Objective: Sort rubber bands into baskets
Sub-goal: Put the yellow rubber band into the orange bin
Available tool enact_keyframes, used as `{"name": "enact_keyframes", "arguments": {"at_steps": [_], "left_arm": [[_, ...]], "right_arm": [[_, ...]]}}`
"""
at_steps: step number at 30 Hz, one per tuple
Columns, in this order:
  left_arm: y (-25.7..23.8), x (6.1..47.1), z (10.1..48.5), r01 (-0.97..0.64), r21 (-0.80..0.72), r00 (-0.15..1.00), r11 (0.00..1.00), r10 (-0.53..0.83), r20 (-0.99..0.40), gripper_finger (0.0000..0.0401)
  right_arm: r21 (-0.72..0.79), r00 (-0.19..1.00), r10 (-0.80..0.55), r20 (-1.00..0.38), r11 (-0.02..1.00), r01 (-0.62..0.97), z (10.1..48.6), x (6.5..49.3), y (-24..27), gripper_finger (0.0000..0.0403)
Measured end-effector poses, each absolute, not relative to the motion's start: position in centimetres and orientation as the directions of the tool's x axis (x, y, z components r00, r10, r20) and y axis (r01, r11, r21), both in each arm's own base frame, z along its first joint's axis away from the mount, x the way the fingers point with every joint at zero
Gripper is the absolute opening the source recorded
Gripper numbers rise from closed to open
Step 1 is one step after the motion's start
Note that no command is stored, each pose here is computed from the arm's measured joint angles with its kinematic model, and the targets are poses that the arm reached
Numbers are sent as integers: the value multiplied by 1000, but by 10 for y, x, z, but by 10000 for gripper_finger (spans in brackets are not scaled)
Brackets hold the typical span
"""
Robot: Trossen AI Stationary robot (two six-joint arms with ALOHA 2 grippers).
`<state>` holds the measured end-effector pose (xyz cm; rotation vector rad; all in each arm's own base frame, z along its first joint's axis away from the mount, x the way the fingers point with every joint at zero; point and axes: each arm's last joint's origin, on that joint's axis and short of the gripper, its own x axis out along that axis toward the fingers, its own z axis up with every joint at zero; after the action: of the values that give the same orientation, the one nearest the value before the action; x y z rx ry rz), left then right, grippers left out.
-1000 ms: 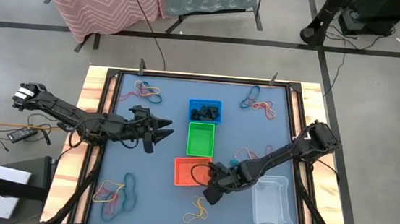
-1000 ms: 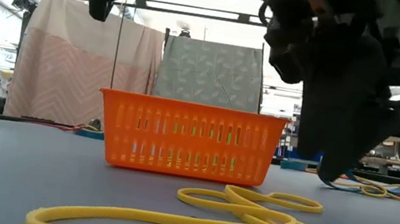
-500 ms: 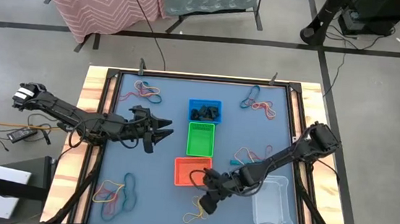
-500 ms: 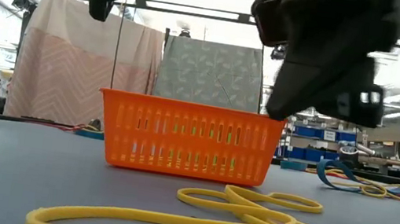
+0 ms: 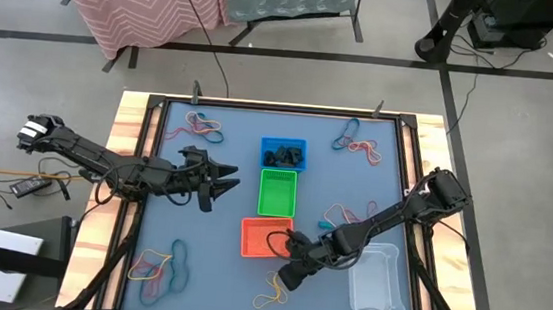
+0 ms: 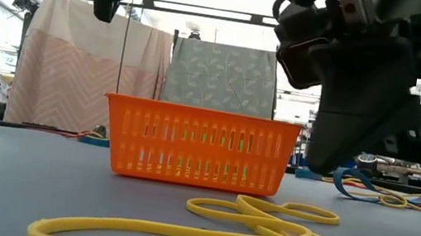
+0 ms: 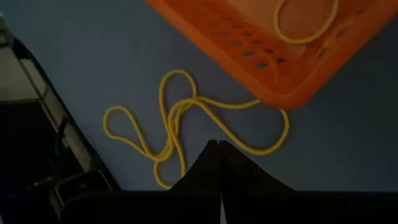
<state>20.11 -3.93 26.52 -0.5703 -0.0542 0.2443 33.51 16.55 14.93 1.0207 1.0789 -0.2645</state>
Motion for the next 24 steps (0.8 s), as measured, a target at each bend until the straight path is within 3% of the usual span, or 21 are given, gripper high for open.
{"name": "enact_keyframes", "arguments": {"at_steps": [7,14,20,24], "left_arm": [[-39,201,265,-214,-541,970,813,244,-16,241],[-39,201,265,-213,-542,970,813,244,-16,241],[-39,201,265,-217,-543,970,811,244,-23,241],[-39,201,264,-220,-541,969,812,244,-28,241]], "right_arm": [[551,490,265,-830,527,647,149,337,161,2],[572,460,340,-820,462,678,121,348,172,2],[545,485,253,-837,454,705,122,354,178,2],[436,399,185,-898,499,749,128,344,172,2]]}}
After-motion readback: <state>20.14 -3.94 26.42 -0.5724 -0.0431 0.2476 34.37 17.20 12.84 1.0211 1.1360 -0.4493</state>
